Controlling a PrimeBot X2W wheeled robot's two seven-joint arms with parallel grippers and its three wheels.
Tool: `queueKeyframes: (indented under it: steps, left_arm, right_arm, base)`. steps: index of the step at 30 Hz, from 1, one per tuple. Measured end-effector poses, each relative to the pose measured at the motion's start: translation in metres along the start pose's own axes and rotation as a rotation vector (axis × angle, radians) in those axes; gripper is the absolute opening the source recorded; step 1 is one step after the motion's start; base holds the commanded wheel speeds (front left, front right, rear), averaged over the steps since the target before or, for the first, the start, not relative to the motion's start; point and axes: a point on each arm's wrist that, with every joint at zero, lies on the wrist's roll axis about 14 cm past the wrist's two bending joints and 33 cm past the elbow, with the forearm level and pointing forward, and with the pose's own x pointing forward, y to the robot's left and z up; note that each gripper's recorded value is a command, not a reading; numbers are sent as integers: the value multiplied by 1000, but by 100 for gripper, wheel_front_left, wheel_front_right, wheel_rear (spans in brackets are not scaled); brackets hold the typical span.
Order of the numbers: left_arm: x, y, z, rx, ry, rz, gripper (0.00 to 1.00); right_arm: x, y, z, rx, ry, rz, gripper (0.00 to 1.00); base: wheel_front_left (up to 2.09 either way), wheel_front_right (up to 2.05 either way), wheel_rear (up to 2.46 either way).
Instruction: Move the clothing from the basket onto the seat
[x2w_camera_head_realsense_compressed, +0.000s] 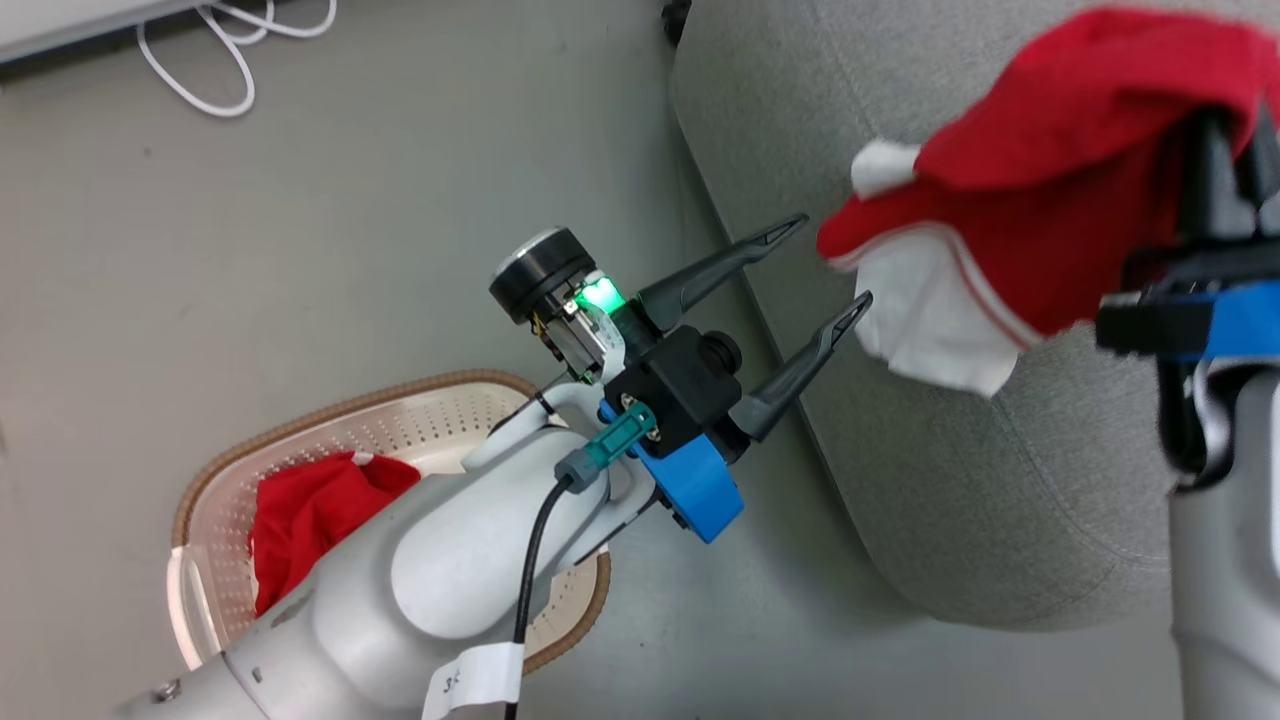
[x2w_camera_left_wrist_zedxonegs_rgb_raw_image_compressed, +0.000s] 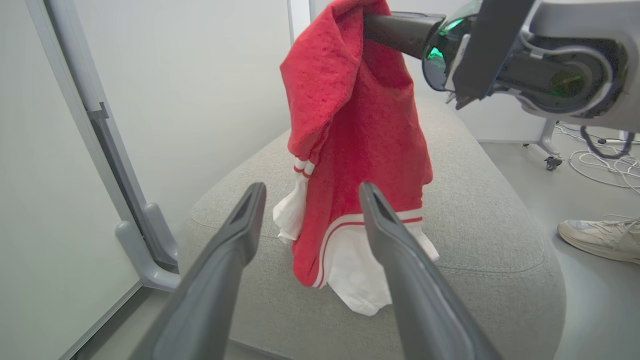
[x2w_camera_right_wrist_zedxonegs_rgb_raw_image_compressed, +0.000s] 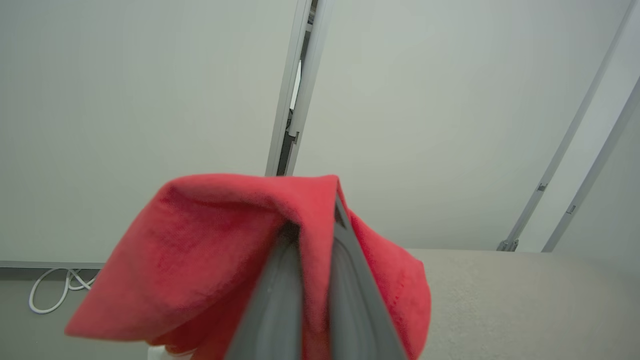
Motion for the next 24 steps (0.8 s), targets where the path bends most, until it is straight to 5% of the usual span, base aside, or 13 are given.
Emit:
queueKeyframes:
  steps: [6, 14, 24]
  left_arm:
    - [-2, 24, -20, -15, 5, 23, 100]
    - [-10, 65, -59, -28, 28, 67, 100]
    - [-20, 90, -103, -54, 56, 94, 100]
  right_arm:
    - [55, 2, 33, -89, -137, 35, 0]
    - [115, -37, 61, -212, -280, -58, 0]
    - [137, -107, 18, -315, -187, -216, 0]
  base:
    - [0, 0, 0]
    - [0, 0, 0]
    - [0, 0, 0]
